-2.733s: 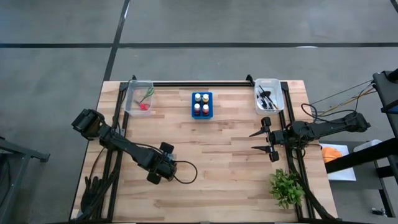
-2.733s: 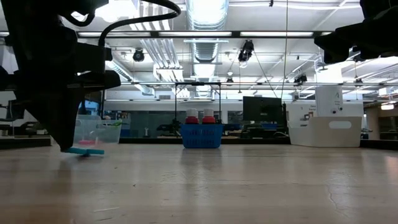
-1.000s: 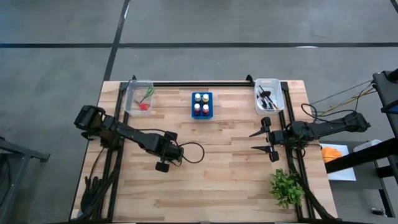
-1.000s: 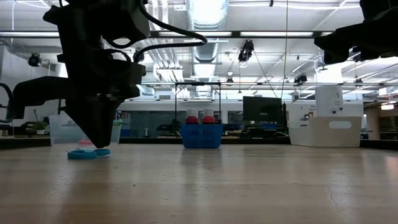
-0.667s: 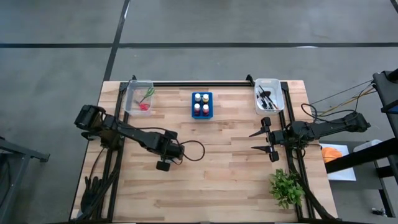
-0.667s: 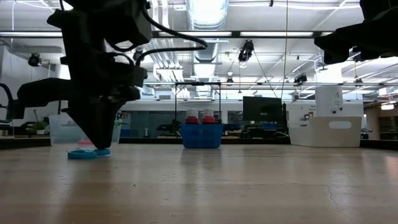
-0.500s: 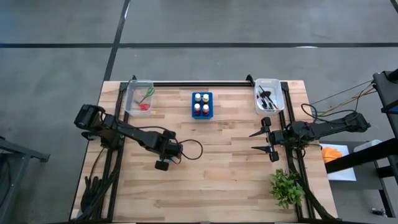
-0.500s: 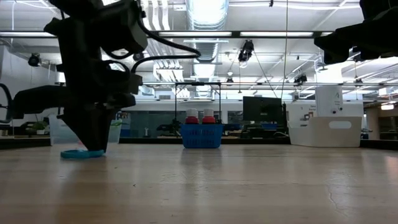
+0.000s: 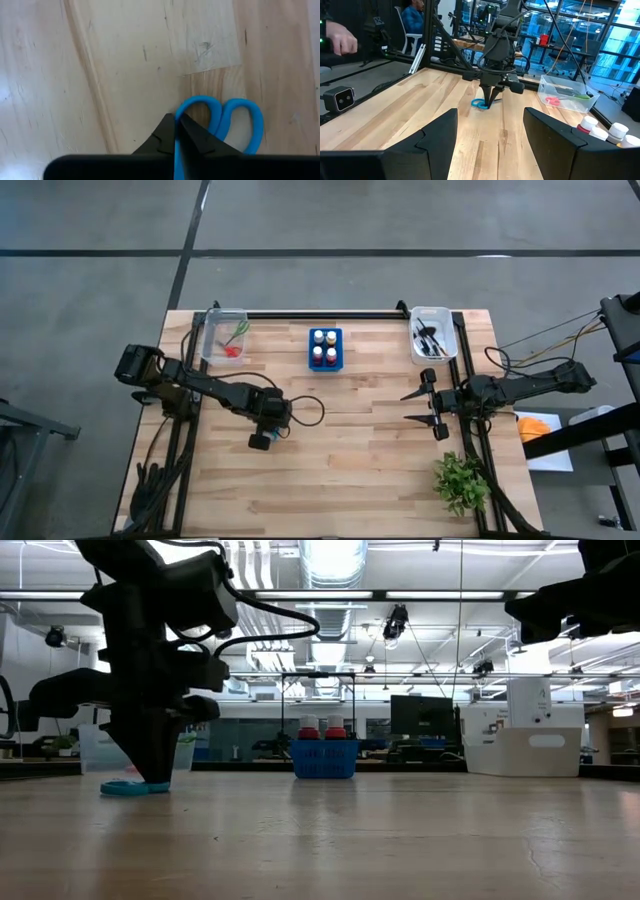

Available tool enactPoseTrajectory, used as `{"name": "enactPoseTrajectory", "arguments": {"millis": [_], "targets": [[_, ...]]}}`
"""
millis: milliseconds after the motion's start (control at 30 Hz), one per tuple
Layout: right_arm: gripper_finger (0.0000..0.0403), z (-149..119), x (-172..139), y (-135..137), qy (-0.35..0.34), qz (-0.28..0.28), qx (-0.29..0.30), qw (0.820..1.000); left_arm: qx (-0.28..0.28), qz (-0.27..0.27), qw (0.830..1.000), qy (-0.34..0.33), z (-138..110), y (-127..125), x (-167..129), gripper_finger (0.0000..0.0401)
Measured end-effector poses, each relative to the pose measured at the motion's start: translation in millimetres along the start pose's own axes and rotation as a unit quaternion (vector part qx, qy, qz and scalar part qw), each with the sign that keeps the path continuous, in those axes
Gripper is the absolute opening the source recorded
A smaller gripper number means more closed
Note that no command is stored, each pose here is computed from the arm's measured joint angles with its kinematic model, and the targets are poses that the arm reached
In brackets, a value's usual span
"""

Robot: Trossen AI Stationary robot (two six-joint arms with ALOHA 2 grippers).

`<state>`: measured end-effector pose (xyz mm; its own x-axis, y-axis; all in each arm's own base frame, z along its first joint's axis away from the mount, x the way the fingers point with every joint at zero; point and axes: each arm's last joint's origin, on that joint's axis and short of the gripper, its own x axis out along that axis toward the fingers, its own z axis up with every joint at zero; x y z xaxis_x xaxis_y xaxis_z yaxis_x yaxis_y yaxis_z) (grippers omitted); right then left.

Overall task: Pick & Place Paint Supplies
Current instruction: Put the blue scissors into the transparent bin

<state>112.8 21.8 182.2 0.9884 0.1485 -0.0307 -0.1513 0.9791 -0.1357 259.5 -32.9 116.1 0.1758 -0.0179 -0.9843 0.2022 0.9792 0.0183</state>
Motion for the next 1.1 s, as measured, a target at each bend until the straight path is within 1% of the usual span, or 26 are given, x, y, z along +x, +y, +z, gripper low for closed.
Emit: {"name": "enactPoseTrajectory", "arguments": {"millis": [167,267,467,533,600,667,767,833,1000,1100], "targets": [[0.0226,0,0,0,0.000,0.000,0.000,1.000,0.006,0.001,1.000,-0.008,1,-1,-2,0.0008],[0.0226,0,0,0,0.000,0.000,0.000,1.000,0.012,0.004,1.000,-0.025,0,-3,-9,0.0008],[0.0226,0,0,0,0.000,0.000,-0.001,1.000,0.023,0.032,0.996,-0.085,2,-9,-35,0.0002],[0.0226,0,0,0,0.000,0.000,-0.001,1.000,0.021,0.050,0.995,-0.088,0,-10,-37,0.0002],[0.0226,0,0,0,0.000,0.000,-0.001,1.000,0.019,0.073,0.994,-0.081,-4,-11,-39,0.0002],[0.0226,0,0,0,0.001,0.001,-0.001,1.000,0.014,0.096,0.991,-0.093,-1,-13,-42,0.0002],[0.0226,-1,0,0,0.002,0.001,-0.002,1.000,0.012,0.128,0.987,-0.093,-1,-14,-42,0.0002],[0.0226,-1,0,0,0.002,0.000,-0.002,1.000,0.008,0.163,0.982,-0.097,-1,-14,-43,0.0002],[0.0226,-1,0,0,0.002,0.001,-0.002,1.000,-0.003,0.259,0.960,-0.110,1,-15,-46,0.0002],[0.0226,-1,0,0,0.002,0.001,-0.002,1.000,-0.019,0.332,0.935,-0.119,1,-16,-49,0.0002]]}}
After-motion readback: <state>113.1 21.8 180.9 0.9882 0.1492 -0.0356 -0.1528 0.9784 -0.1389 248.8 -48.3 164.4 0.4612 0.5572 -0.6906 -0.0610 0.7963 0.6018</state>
